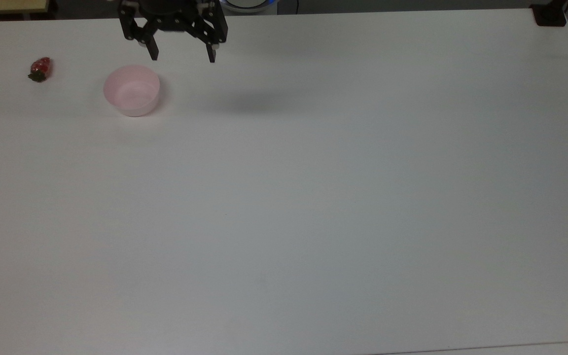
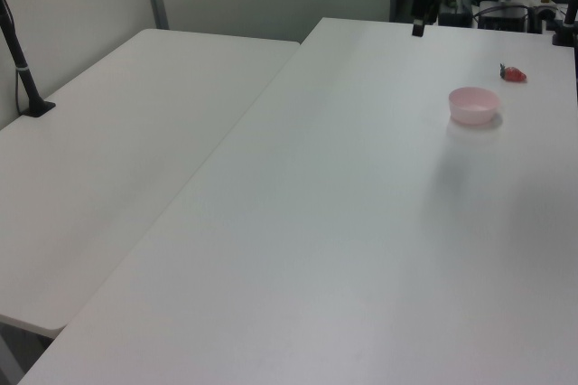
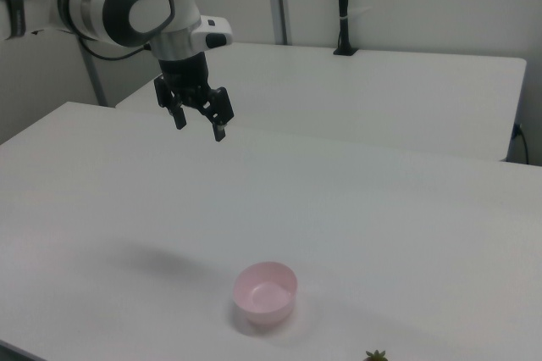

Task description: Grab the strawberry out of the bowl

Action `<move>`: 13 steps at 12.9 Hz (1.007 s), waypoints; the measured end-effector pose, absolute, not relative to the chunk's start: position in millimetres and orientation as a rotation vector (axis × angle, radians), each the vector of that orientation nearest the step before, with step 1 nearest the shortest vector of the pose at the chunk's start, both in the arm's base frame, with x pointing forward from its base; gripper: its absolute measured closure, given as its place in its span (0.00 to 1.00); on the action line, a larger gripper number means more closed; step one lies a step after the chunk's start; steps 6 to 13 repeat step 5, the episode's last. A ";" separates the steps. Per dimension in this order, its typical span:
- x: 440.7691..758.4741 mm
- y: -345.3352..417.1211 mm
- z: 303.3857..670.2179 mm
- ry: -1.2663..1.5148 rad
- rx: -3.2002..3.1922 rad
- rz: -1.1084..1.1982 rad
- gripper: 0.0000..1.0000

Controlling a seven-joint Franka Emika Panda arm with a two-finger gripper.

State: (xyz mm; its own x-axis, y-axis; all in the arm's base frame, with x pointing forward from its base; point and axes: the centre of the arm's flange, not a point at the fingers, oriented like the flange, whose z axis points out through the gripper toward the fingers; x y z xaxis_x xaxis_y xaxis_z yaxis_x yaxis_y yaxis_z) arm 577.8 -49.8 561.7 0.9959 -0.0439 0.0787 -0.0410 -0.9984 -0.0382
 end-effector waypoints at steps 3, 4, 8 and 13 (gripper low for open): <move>584.1 -35.3 566.2 0.057 -3.102 -0.140 0.00; 584.7 -30.3 568.4 0.109 -3.098 -0.146 0.00; 584.9 -28.0 568.8 0.131 -3.096 -0.146 0.00; 584.9 -28.0 568.8 0.131 -3.096 -0.146 0.00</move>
